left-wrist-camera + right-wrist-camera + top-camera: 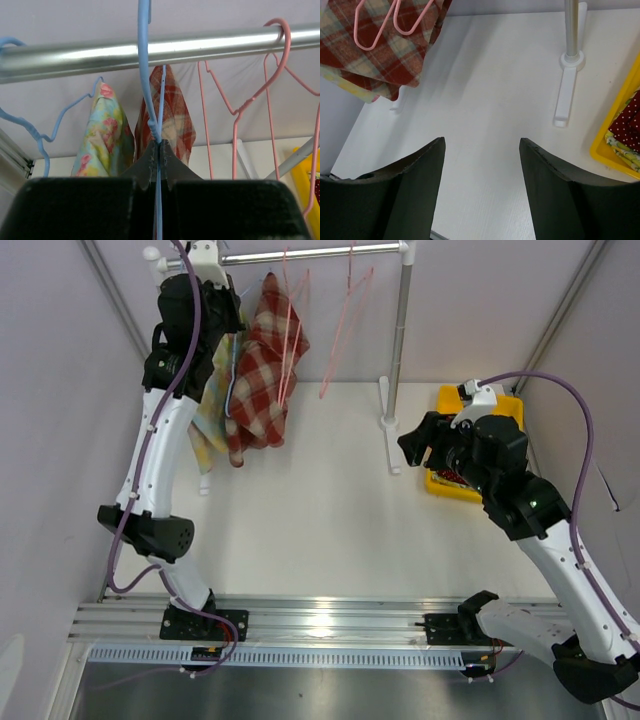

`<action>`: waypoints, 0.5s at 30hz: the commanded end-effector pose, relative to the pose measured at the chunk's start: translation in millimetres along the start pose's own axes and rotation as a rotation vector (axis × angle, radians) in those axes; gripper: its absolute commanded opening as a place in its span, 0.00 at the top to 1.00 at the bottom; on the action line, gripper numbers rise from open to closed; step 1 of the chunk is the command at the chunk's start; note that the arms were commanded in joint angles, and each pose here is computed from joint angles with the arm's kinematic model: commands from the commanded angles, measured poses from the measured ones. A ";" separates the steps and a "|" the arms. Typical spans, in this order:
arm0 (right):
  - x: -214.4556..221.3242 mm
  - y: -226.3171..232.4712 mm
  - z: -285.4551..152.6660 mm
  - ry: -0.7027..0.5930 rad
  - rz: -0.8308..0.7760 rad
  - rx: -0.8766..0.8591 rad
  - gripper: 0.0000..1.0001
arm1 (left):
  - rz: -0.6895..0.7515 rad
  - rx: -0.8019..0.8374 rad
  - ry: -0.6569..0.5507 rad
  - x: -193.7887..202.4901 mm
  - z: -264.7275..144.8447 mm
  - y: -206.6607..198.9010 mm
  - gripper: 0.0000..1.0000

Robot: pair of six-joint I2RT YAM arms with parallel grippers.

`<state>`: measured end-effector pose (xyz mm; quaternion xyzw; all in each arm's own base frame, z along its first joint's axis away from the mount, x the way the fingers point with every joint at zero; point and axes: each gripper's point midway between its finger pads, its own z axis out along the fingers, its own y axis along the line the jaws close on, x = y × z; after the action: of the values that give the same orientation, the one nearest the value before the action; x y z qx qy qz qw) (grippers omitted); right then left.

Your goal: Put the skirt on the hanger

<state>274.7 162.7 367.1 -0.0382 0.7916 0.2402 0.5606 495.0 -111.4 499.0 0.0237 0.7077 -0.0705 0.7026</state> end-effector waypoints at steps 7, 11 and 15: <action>-12.0 3.1 6.6 -0.041 -0.018 -0.014 0.33 | -0.008 -0.040 -0.182 -59.4 -2.5 15.0 1.00; -9.7 1.0 9.1 -0.031 -0.018 -0.006 0.33 | -0.014 -0.034 -0.138 -37.6 13.8 17.2 1.00; -8.8 0.6 9.9 -0.028 -0.015 -0.003 0.33 | -0.021 -0.017 -0.086 -14.5 30.6 19.9 1.00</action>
<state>282.7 165.4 362.2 -0.0399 0.7952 0.2348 0.5576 522.0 -100.0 487.9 0.0148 0.7110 -0.0585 0.7006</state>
